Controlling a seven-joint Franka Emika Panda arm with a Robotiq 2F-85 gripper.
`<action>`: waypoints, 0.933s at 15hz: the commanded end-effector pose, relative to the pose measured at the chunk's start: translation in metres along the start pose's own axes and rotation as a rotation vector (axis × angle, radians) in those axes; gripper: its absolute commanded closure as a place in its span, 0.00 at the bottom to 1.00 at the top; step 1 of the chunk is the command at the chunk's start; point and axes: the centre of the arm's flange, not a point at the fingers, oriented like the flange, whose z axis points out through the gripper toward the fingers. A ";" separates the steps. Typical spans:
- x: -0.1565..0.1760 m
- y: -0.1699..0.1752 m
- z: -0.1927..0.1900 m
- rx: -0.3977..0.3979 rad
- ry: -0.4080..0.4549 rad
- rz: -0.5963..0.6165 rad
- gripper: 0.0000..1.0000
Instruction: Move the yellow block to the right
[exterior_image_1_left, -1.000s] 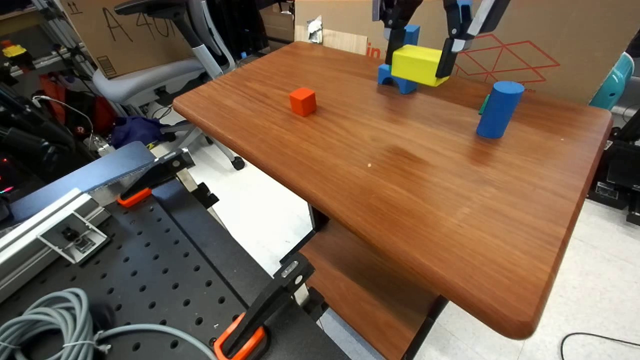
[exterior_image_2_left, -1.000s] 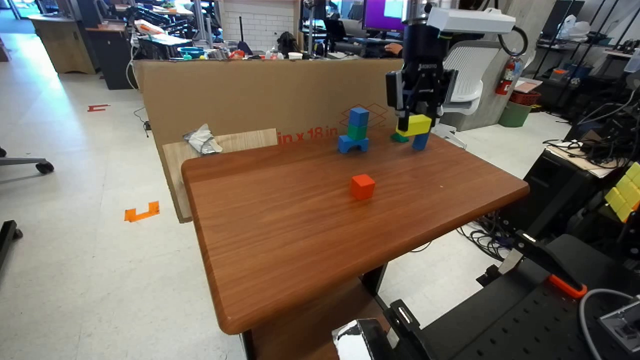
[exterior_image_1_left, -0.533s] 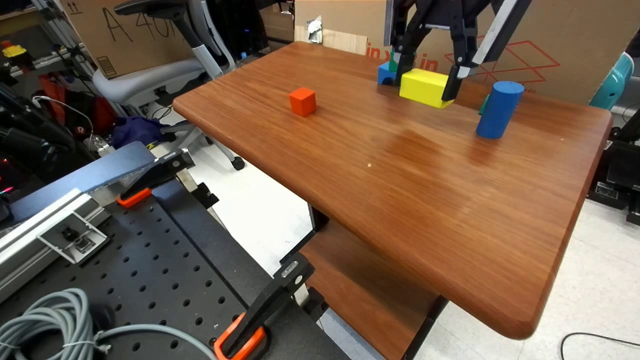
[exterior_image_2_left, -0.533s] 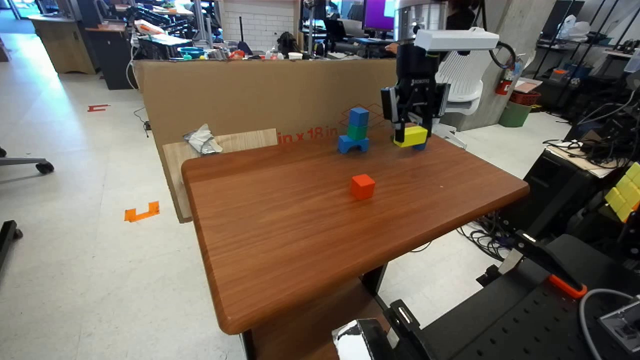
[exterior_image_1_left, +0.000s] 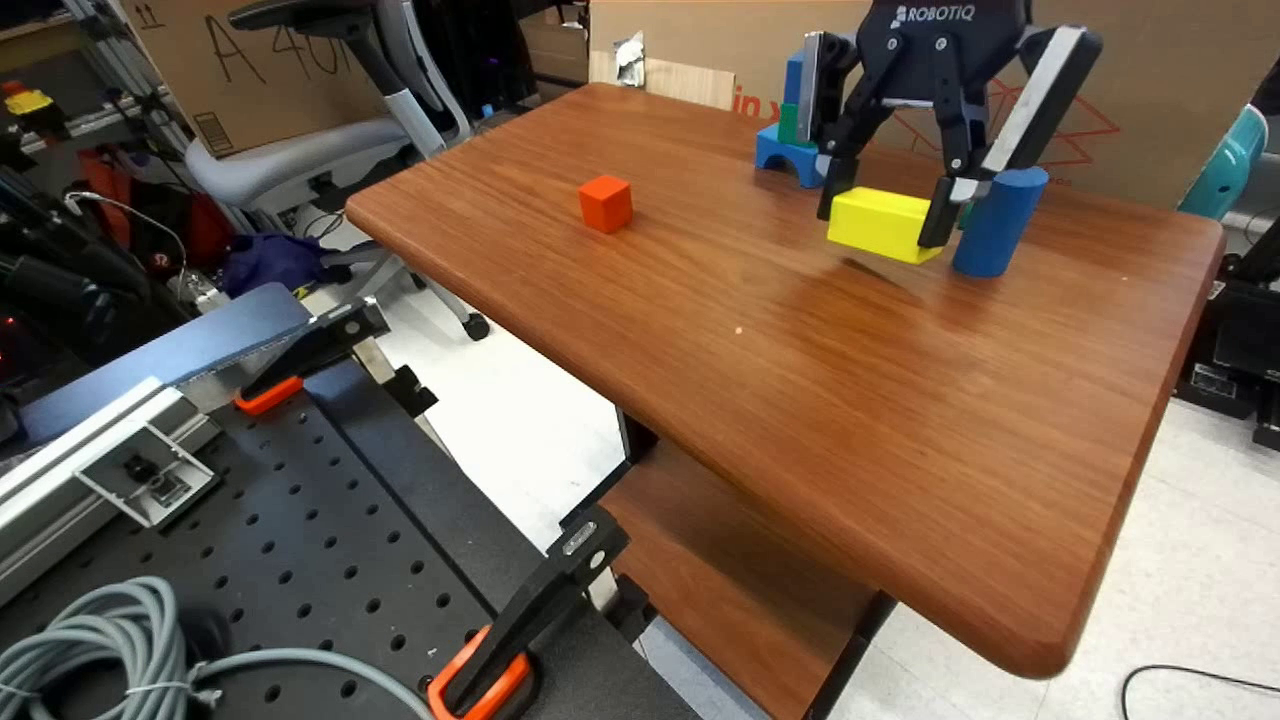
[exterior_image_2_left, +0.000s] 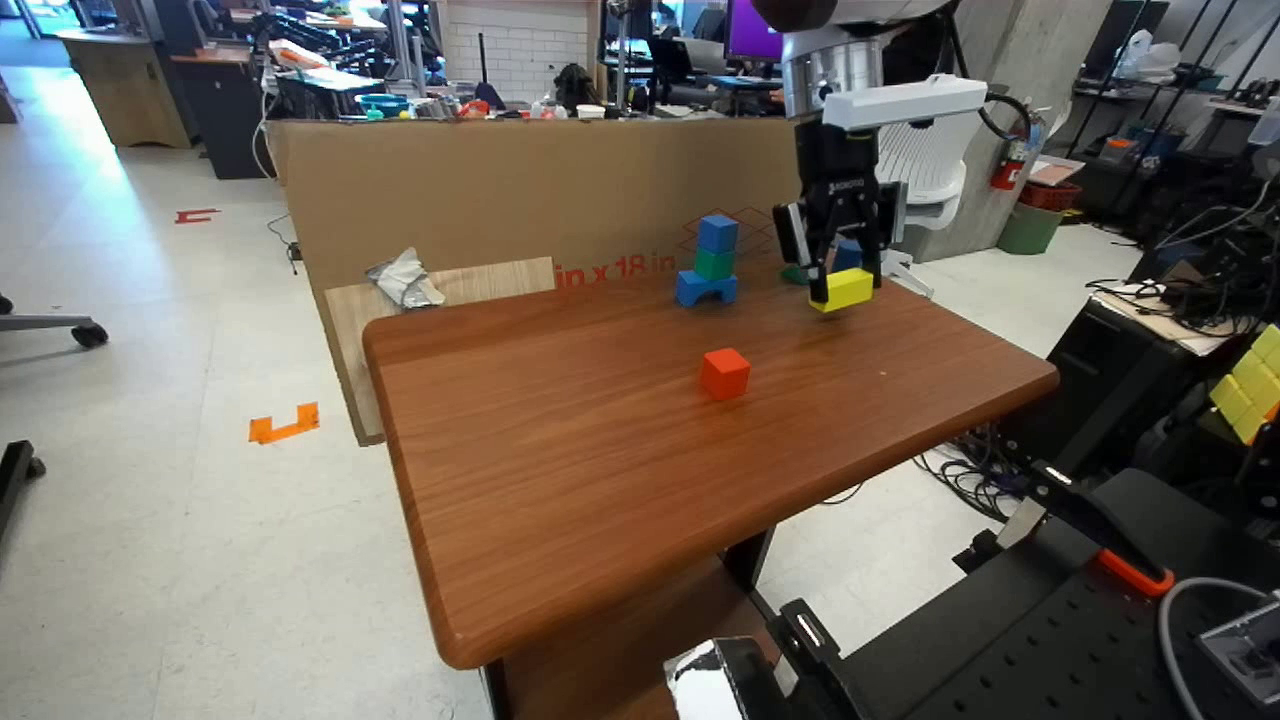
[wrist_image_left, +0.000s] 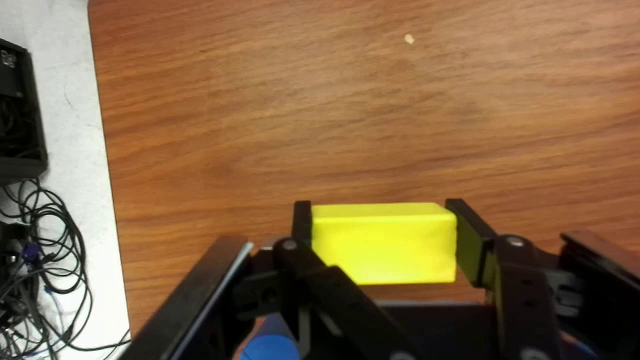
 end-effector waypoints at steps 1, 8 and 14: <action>0.020 0.000 -0.001 -0.062 -0.041 0.008 0.59; 0.019 -0.011 0.007 -0.099 -0.110 -0.016 0.59; 0.017 -0.011 0.012 -0.156 -0.143 -0.005 0.00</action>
